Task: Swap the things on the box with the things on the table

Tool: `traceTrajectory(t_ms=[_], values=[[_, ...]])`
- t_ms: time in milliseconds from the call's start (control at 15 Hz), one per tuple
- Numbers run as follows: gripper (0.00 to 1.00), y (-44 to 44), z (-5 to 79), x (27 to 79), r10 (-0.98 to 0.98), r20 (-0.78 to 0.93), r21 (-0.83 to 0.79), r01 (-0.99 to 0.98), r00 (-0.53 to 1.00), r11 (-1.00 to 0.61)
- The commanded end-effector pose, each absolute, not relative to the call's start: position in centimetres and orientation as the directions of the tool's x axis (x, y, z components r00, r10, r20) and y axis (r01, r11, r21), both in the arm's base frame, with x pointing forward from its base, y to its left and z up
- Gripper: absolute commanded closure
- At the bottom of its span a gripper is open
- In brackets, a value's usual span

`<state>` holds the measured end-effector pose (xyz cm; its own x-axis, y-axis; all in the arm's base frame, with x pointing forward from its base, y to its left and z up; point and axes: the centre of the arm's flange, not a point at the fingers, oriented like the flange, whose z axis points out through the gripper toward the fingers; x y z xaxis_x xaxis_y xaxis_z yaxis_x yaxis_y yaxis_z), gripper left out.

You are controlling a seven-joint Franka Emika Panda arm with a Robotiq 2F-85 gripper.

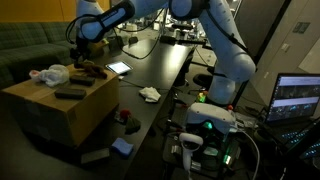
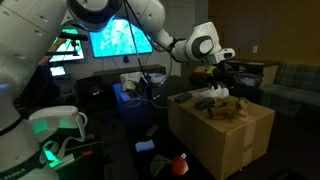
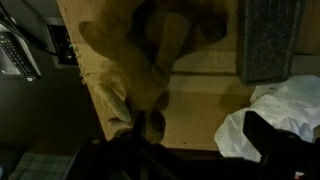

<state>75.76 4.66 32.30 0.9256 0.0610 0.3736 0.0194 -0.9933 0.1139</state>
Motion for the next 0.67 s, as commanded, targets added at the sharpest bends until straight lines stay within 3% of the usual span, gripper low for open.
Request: traceTrajectory(t_ms=[0, 600], values=[[0.00, 5.4, 33.5, 73.6, 0.070, 0.395, 0.108, 0.029, 0.916, -0.994], [0.00, 7.7, 29.0, 72.7, 0.101, 0.306, 0.042, 0.093, 0.946, -0.995]])
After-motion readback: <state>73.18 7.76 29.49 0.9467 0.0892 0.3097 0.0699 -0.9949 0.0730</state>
